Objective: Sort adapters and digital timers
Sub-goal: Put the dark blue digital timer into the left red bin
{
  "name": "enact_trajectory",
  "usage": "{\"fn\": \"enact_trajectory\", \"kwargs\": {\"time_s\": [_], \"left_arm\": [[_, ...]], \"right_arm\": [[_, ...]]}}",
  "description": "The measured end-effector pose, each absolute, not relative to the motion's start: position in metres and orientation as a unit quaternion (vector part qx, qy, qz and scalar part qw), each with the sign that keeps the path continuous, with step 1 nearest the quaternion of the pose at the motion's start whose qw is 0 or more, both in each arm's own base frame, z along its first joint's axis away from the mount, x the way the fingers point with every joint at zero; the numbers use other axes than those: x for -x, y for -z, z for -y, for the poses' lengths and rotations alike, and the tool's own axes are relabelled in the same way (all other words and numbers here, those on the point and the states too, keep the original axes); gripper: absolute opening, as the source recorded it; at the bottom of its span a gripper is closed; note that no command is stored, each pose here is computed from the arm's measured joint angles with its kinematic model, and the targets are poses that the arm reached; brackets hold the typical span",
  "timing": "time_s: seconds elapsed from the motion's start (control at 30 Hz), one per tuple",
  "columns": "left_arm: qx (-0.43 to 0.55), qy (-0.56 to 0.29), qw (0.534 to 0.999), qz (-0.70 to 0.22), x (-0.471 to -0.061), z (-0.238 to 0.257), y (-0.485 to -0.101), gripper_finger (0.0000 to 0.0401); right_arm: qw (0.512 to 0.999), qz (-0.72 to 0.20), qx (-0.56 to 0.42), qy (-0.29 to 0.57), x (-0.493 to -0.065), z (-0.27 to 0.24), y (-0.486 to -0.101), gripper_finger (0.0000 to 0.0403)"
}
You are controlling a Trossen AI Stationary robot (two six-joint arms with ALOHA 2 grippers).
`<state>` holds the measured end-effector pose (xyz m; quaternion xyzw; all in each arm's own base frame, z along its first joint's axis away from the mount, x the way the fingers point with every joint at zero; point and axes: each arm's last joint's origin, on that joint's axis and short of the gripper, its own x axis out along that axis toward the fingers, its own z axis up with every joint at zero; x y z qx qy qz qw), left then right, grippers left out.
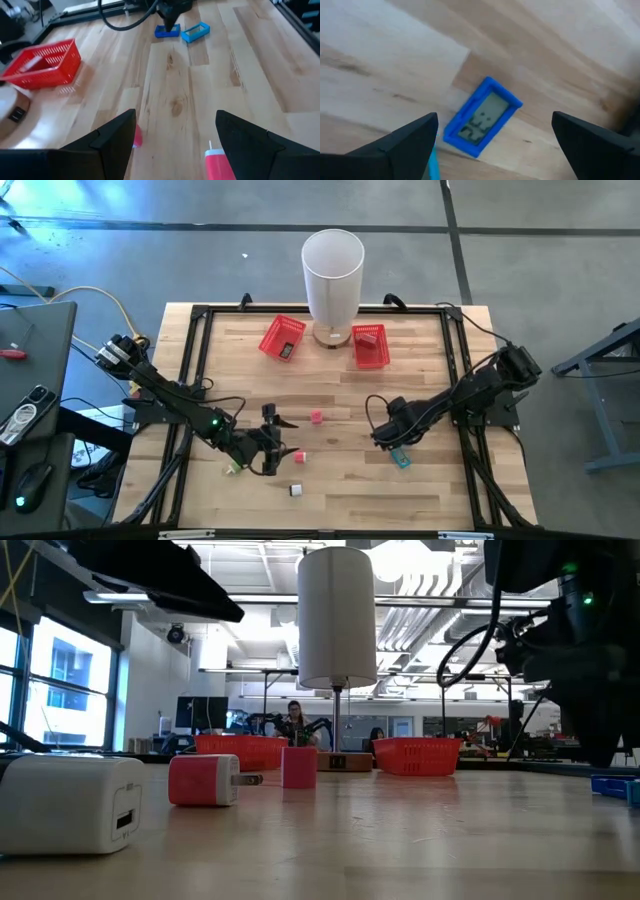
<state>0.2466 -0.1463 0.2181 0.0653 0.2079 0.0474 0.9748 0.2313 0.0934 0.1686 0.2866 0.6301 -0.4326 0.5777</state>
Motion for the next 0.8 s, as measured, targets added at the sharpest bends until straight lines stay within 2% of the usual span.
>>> {"fn": "enact_trajectory", "kwargs": {"time_s": [0.17, 0.4, 0.8], "left_arm": [[-0.081, -0.050, 0.973, -0.209, -0.248, 0.143, -0.218, 0.0264], [-0.089, -0.060, 0.971, -0.216, -0.251, 0.138, -0.217, 0.0264], [-0.126, -0.062, 0.955, -0.262, -0.246, 0.134, -0.208, 0.0264]], "right_arm": [[0.553, -0.625, -0.321, 0.449, -0.231, -0.096, -0.168, 0.0380], [0.581, -0.589, -0.360, 0.431, -0.241, -0.100, -0.167, 0.0380], [0.516, -0.571, -0.399, 0.499, -0.221, -0.106, -0.150, 0.0380]]}}
